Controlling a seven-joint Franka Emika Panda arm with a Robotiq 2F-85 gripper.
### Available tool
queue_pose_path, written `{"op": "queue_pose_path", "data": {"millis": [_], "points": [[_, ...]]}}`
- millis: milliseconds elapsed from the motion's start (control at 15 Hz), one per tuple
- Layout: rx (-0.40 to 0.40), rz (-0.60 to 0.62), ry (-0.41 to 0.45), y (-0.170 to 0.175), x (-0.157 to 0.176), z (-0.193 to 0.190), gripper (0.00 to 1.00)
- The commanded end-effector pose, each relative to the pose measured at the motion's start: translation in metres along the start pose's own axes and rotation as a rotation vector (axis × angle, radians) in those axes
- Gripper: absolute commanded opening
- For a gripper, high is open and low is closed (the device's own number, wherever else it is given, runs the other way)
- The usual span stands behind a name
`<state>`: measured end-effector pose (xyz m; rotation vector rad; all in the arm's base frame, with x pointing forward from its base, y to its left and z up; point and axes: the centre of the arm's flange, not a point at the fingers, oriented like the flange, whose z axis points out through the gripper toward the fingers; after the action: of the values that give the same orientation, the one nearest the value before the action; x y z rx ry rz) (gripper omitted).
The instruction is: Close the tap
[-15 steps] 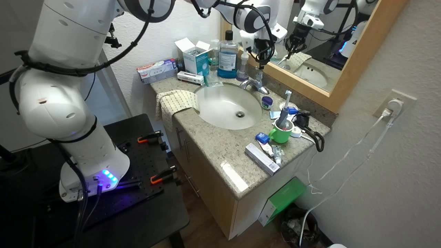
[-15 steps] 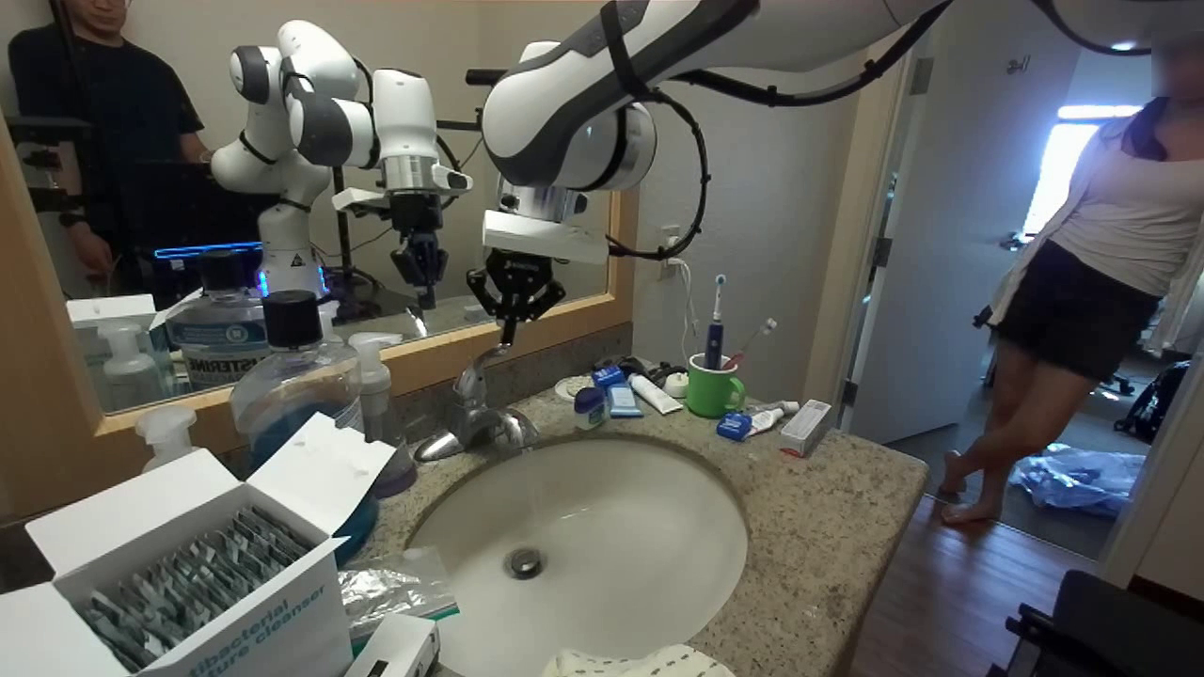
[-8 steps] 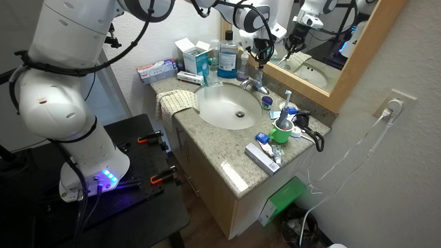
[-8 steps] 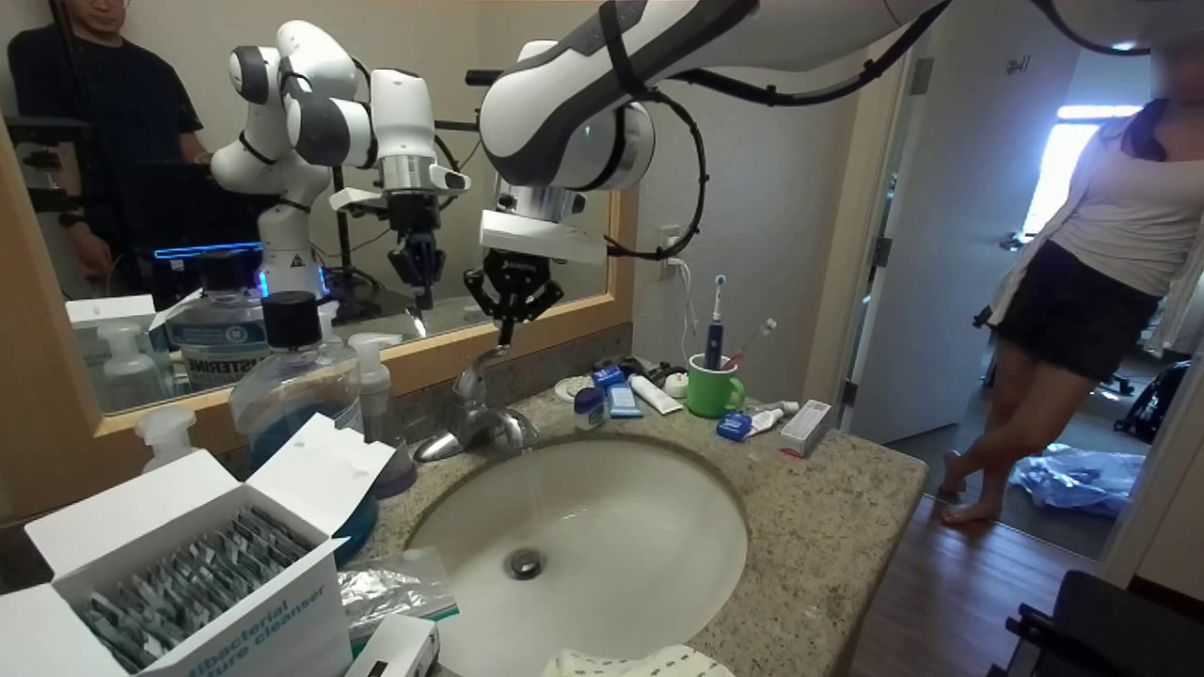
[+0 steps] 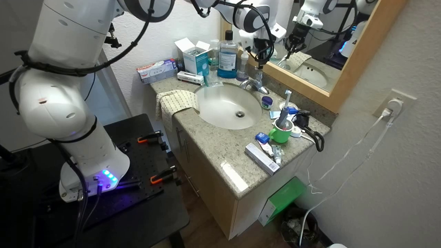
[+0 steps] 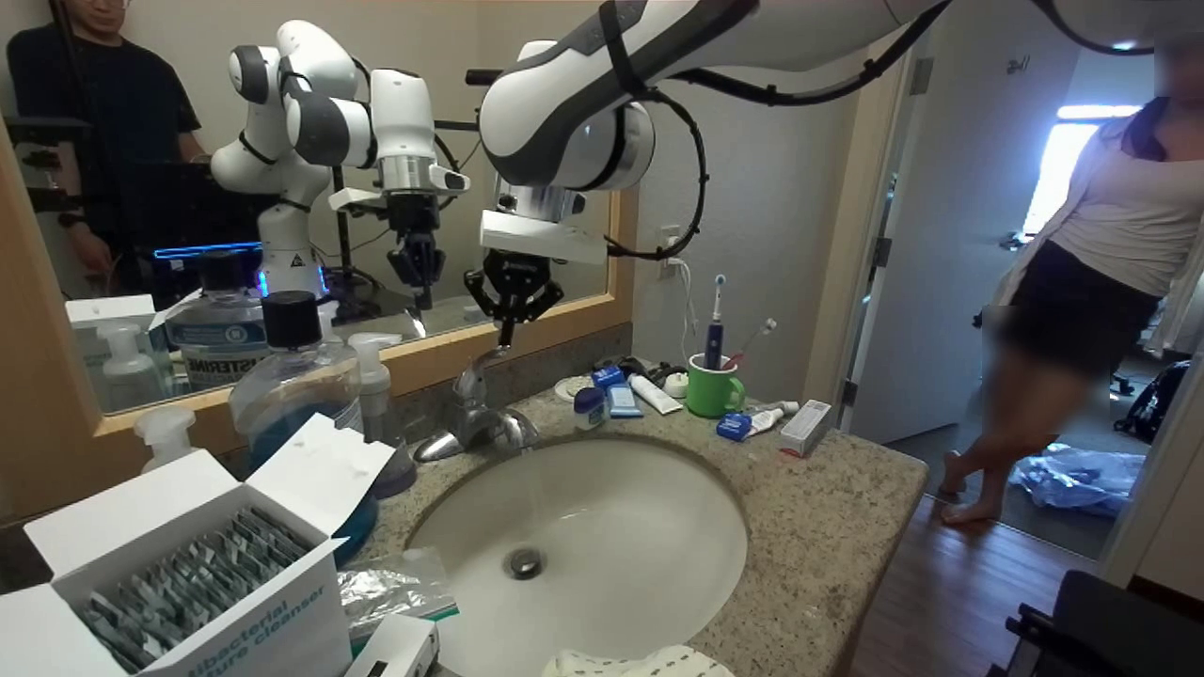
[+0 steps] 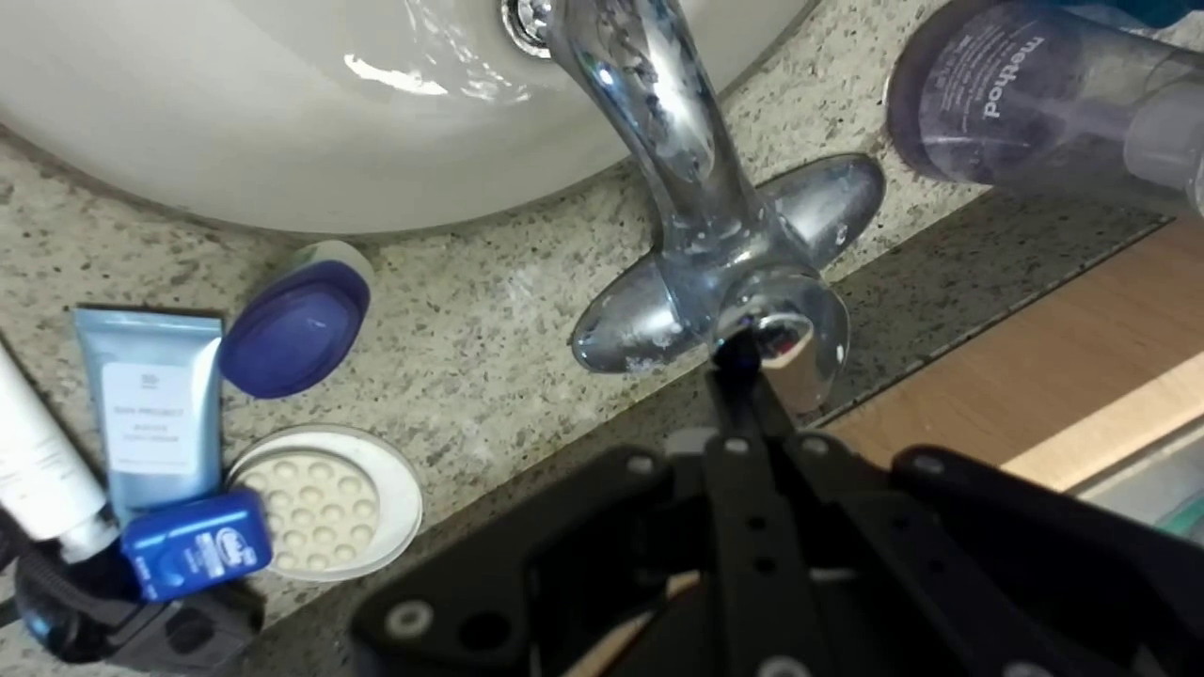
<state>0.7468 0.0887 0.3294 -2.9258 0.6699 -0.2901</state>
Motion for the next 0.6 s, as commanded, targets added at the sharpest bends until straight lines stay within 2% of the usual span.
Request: {"op": "queue_pose_path", "data": {"millis": [0, 533], "points": [[0.001, -0.005, -0.081, -0.006, -0.018, 0.007, 0.00], [-0.054, -0.013, -0.201, -0.012, -0.029, 0.038, 0.00]]}}
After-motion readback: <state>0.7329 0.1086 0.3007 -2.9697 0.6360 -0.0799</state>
